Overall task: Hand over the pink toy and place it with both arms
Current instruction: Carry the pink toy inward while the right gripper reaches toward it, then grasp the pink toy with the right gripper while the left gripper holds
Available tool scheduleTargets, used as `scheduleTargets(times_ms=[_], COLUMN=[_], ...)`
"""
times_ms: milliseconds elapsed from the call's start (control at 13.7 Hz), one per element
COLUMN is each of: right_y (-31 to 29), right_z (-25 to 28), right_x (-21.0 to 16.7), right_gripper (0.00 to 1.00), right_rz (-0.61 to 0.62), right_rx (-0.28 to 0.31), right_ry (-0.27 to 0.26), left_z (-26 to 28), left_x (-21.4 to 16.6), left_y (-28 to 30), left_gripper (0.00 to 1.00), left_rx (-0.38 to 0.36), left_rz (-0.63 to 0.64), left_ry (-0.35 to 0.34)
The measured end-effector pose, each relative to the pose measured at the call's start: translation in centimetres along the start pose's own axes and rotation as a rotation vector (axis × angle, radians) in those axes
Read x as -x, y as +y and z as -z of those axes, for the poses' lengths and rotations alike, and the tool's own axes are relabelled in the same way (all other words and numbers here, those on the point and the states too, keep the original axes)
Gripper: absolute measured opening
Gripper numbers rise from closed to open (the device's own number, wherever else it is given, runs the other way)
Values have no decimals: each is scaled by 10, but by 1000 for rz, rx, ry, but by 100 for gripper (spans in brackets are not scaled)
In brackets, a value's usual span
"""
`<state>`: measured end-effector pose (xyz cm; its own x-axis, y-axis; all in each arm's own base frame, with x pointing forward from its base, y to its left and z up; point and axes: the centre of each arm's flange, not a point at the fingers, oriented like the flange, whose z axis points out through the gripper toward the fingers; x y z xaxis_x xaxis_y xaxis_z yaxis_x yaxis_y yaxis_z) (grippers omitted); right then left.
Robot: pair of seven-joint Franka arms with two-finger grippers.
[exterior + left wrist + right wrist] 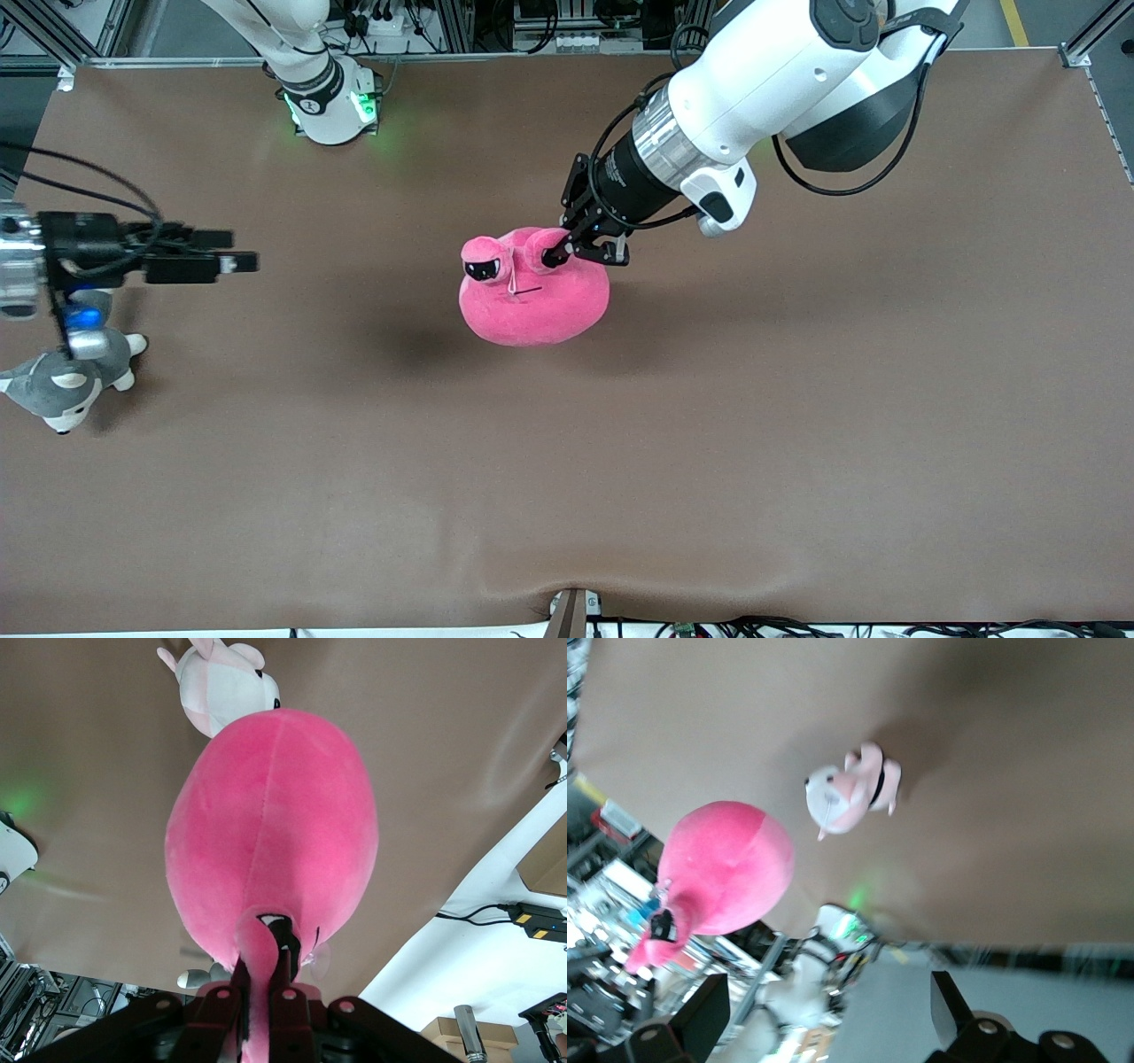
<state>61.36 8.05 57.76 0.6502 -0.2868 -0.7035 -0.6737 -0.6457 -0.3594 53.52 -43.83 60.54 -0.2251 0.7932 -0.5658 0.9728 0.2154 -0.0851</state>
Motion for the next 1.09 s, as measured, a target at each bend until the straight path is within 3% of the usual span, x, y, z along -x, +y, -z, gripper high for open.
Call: scheduleTargets(times_ms=[219, 438, 584, 803, 1094], right_y=[-48, -105, -130, -138, -126], right_z=[-54, -120, -151, -169, -159], right_x=[38, 80, 102, 106, 77], right_gripper=[100, 100, 100, 100, 100], right_rz=[-222, -408, -453, -468, -491], right_rx=[51, 17, -26, -36, -12], right_ry=[-7, 39, 60, 96, 221], left_z=[-2, -9, -19, -34, -34], left_x=[1, 5, 7, 6, 7], left_y=[0, -3, -3, -3, -2], left_gripper=[10, 10, 10, 10, 10], left_rx=[0, 3, -3, -14, -13], left_rz=[24, 59, 68, 71, 72], left_ry=[-3, -20, -27, -29, -33])
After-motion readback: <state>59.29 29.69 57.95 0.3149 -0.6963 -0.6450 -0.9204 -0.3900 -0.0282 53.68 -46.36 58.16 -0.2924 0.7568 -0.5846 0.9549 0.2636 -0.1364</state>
